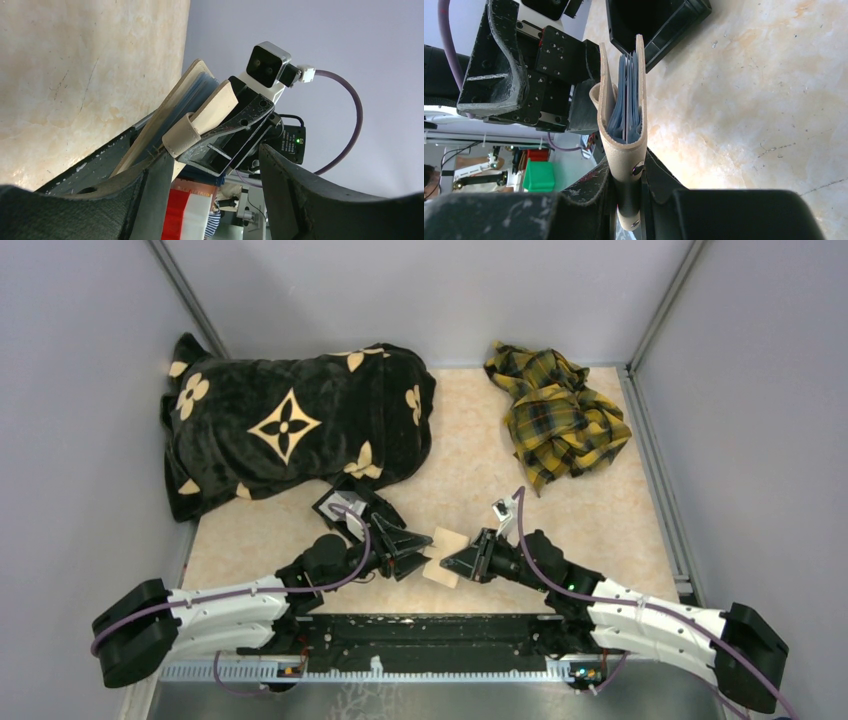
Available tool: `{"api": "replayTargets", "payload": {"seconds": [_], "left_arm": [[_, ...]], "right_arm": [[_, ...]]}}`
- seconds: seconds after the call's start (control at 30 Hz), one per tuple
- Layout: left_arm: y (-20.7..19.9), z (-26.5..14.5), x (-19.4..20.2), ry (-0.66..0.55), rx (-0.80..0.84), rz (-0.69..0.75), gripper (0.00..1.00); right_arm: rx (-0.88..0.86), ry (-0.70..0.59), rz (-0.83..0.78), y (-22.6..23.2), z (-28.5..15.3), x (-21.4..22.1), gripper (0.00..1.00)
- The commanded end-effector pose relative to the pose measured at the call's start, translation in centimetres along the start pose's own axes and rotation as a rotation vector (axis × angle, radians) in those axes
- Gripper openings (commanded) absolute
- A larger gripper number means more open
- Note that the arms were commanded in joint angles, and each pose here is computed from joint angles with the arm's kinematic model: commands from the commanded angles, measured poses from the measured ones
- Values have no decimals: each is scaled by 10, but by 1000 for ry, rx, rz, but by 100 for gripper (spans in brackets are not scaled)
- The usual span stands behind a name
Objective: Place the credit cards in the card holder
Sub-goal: Place the card holder at the center of the board.
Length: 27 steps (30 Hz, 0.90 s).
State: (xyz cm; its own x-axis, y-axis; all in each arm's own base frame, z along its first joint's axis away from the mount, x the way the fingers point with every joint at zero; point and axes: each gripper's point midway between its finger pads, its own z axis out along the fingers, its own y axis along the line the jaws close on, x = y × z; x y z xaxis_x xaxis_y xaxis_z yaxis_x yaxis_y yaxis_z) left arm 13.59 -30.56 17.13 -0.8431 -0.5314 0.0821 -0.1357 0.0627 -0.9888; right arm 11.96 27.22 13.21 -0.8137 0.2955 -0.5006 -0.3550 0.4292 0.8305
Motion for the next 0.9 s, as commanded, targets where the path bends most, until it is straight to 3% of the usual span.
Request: {"api": "replayTargets", "payload": {"seconds": [0.0,0.3,0.67,0.87], "left_arm": [[-4,0,-4,-27,19,19,69],[-16,1,-10,-91,29,120,69],[-49,11,-3,-108,190,217,70],[-65,6,-7,-176,251,279,70]], "right_arm": [[-143,-72,-8,48,-2,-23,0],[-146,-71,8,48,-1,-19,0],[-146,-50,26,51,7,-4,0],[-130,-68,33,48,5,-5,0]]}}
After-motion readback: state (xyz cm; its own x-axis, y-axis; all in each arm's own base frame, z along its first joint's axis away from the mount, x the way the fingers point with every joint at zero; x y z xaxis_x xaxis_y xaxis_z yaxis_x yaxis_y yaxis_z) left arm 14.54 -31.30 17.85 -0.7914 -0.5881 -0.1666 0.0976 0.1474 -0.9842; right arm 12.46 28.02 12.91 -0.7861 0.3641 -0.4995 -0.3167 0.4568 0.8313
